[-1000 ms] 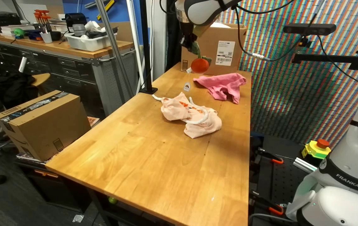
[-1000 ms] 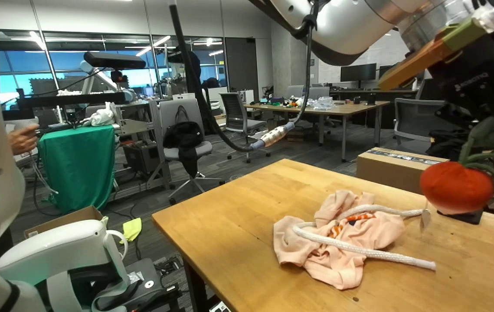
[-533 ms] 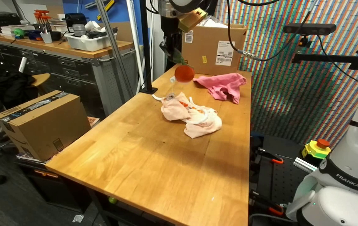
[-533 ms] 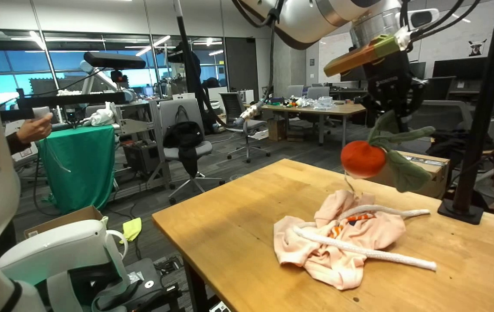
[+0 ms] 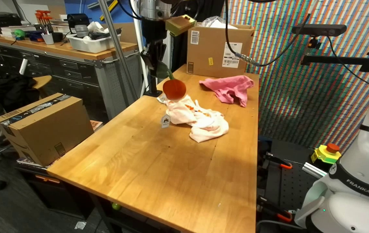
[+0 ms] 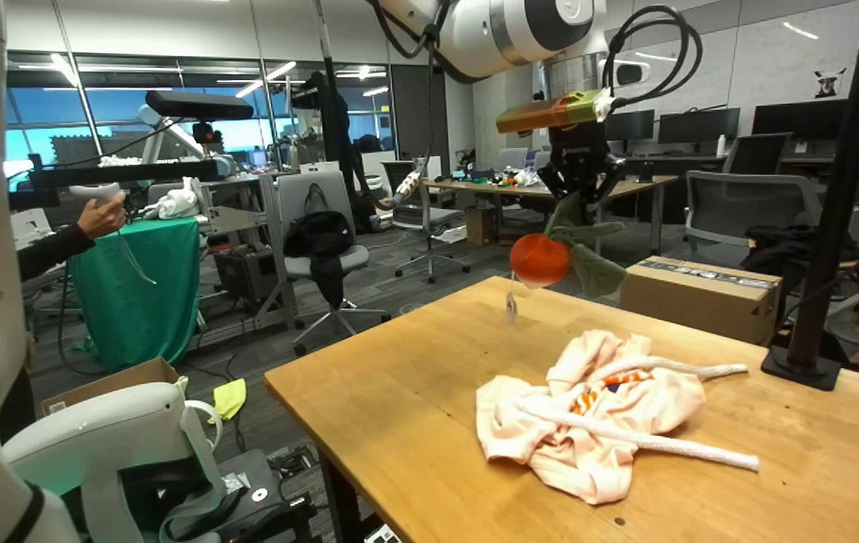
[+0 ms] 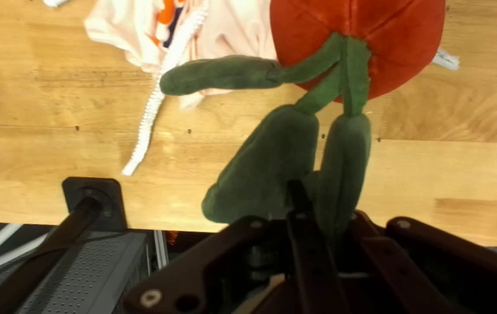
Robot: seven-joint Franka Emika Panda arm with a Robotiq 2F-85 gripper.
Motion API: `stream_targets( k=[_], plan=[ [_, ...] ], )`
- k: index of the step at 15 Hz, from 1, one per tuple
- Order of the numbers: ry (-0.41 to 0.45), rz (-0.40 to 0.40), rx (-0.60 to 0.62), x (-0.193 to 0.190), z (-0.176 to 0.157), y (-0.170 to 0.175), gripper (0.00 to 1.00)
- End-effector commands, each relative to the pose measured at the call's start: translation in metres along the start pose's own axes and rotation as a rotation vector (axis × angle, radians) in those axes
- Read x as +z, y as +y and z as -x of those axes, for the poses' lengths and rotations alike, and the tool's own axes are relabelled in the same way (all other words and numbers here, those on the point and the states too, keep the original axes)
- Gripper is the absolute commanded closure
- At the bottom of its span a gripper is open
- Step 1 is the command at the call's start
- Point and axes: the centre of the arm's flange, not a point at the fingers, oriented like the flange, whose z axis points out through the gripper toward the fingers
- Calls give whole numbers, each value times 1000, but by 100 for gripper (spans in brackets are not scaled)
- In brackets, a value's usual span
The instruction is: Move the pink t-shirt to the right, move the radish and white rope to the left
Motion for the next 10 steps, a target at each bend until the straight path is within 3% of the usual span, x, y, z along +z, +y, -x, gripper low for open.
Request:
stream_targets(
  k=[1,6,10],
  plan=[
    [19,-48,-10,11,-27,-41,98],
    [38,-115,93,36,-43,-87,98],
    [83,-124,222,60,-55,-116,98]
  ],
)
